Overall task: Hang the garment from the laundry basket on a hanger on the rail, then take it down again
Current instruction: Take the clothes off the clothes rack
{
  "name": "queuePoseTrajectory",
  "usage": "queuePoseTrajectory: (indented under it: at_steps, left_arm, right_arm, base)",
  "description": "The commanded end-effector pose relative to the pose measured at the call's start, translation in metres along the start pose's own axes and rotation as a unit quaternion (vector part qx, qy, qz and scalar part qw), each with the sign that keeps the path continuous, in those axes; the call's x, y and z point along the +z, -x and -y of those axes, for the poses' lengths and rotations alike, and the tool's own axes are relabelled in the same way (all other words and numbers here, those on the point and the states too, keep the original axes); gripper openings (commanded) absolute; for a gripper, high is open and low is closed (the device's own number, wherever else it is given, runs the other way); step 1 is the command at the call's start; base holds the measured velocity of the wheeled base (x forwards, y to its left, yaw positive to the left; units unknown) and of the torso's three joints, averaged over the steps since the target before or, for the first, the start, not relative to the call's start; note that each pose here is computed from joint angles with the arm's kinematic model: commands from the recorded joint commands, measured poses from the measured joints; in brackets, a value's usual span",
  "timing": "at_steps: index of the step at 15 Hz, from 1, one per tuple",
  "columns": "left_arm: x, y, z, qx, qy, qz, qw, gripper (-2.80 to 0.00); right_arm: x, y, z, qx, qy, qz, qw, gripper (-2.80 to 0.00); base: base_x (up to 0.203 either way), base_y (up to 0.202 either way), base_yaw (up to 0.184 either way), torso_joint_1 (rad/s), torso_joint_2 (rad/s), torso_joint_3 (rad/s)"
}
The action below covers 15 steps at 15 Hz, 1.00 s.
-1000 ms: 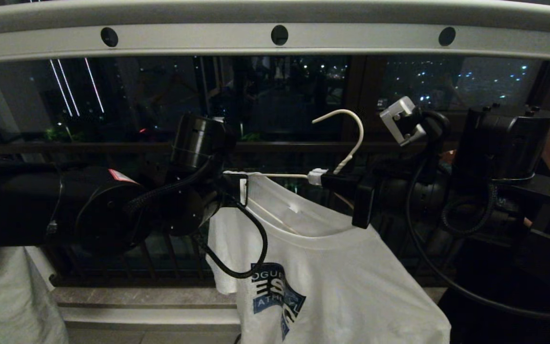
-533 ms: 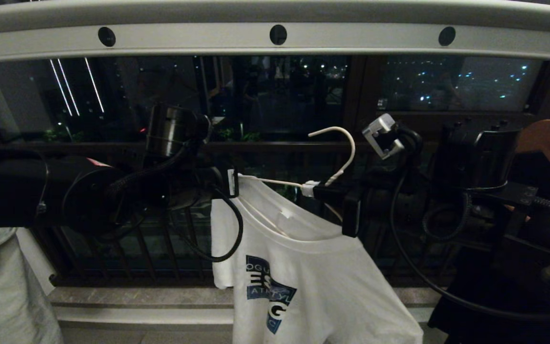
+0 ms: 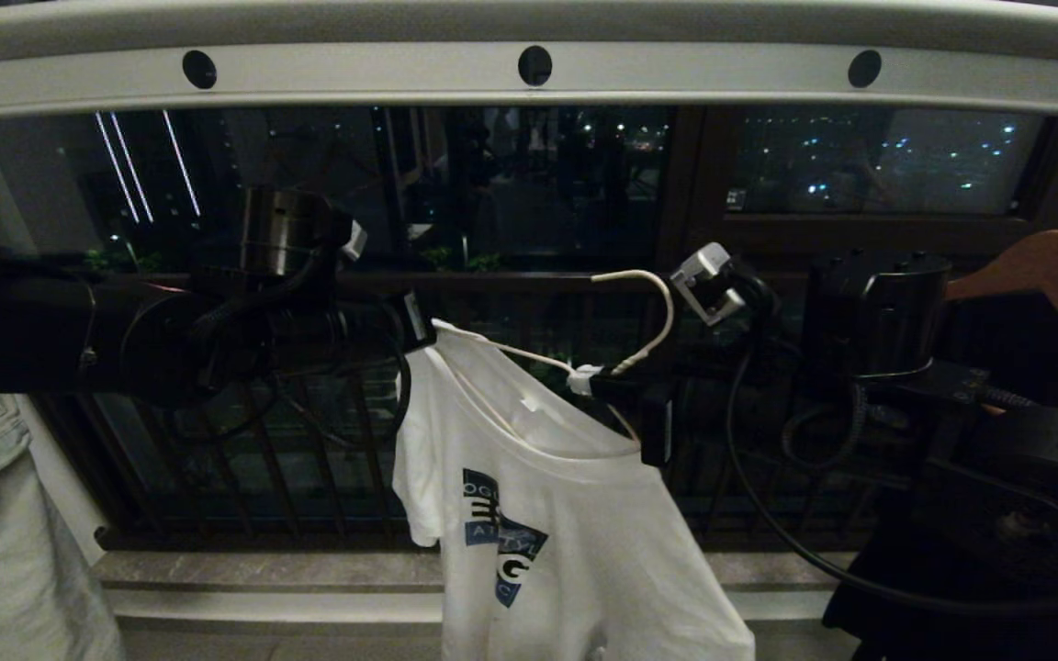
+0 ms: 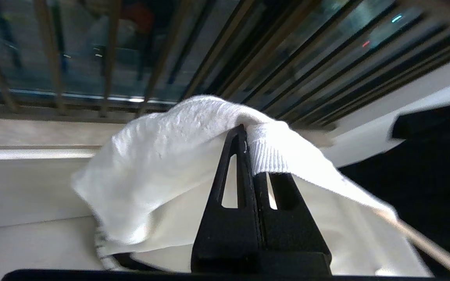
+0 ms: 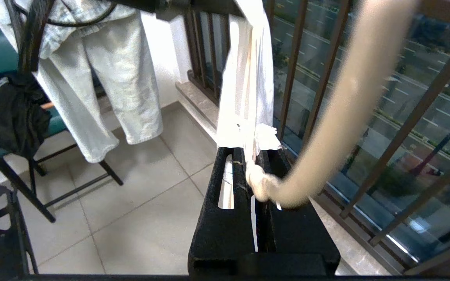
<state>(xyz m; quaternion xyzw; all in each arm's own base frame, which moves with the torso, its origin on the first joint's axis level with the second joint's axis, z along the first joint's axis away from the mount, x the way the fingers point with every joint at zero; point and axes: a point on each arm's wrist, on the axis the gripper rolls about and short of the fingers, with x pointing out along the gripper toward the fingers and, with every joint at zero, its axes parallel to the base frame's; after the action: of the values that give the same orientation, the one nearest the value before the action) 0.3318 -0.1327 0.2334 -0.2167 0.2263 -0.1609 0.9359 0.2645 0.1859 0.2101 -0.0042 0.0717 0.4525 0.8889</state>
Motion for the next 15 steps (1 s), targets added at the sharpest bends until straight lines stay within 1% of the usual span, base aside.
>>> queuePoseTrajectory:
  at_steps: [1,2,4,5,6,7,8,9,11,15]
  left_arm:
    - [0.004,-0.006,-0.004,0.003,0.022,0.004,0.9998,-2.80]
    - [0.006,-0.009,-0.003,0.002,0.051,0.008,0.9987,-2.80]
    - [0.010,-0.015,-0.005,0.005,0.075,0.015,0.9971,-2.80]
    - [0.012,-0.016,-0.008,0.008,0.080,0.018,0.9966,-2.80]
    - [0.017,-0.019,-0.013,0.012,0.094,0.024,0.9952,-2.80]
    - [0.021,-0.022,-0.016,0.013,0.118,0.030,0.9925,-2.80]
    - [0.023,-0.028,-0.017,0.014,0.147,0.034,0.9884,-2.80]
    - [0.023,-0.032,-0.020,0.017,0.159,0.034,0.9865,-2.80]
    - [0.021,-0.040,-0.023,0.023,0.164,0.031,0.9857,-2.80]
    - [0.015,-0.049,-0.028,0.032,0.162,0.024,0.9860,-2.80]
  right_arm:
    - [-0.005,-0.006,0.002,0.001,-0.003,-0.008,1.000,-2.80]
    - [-0.008,-0.009,0.004,0.000,-0.004,-0.012,1.000,-2.80]
    - [-0.009,-0.011,0.004,-0.001,-0.005,-0.013,1.000,-2.80]
    - [-0.010,-0.012,0.005,-0.002,-0.006,-0.015,1.000,-2.80]
    - [-0.011,-0.012,0.005,-0.002,-0.007,-0.018,1.000,-2.80]
    - [-0.013,-0.013,0.005,-0.002,-0.010,-0.026,1.000,-2.80]
    - [-0.013,-0.013,0.005,-0.002,-0.012,-0.031,0.999,-2.80]
    - [-0.012,-0.013,0.005,-0.002,-0.011,-0.030,0.999,-2.80]
    - [-0.012,-0.012,0.005,-0.002,-0.011,-0.030,0.999,-2.80]
    - [-0.006,-0.007,0.003,-0.001,-0.008,-0.021,1.000,-2.80]
  base:
    - [0.000,0.000,0.000,0.000,0.00,0.000]
    - [0.000,0.000,0.000,0.000,0.00,0.000]
    - [0.000,0.000,0.000,0.000,0.00,0.000]
    - [0.000,0.000,0.000,0.000,0.00,0.000]
    - [0.000,0.000,0.000,0.000,0.00,0.000]
    - [0.000,0.000,0.000,0.000,0.00,0.000]
    - [0.000,0.000,0.000,0.000,0.00,0.000]
    - [0.000,0.000,0.000,0.000,0.00,0.000]
    - [0.000,0.000,0.000,0.000,0.00,0.000]
    - [0.000,0.000,0.000,0.000,0.00,0.000]
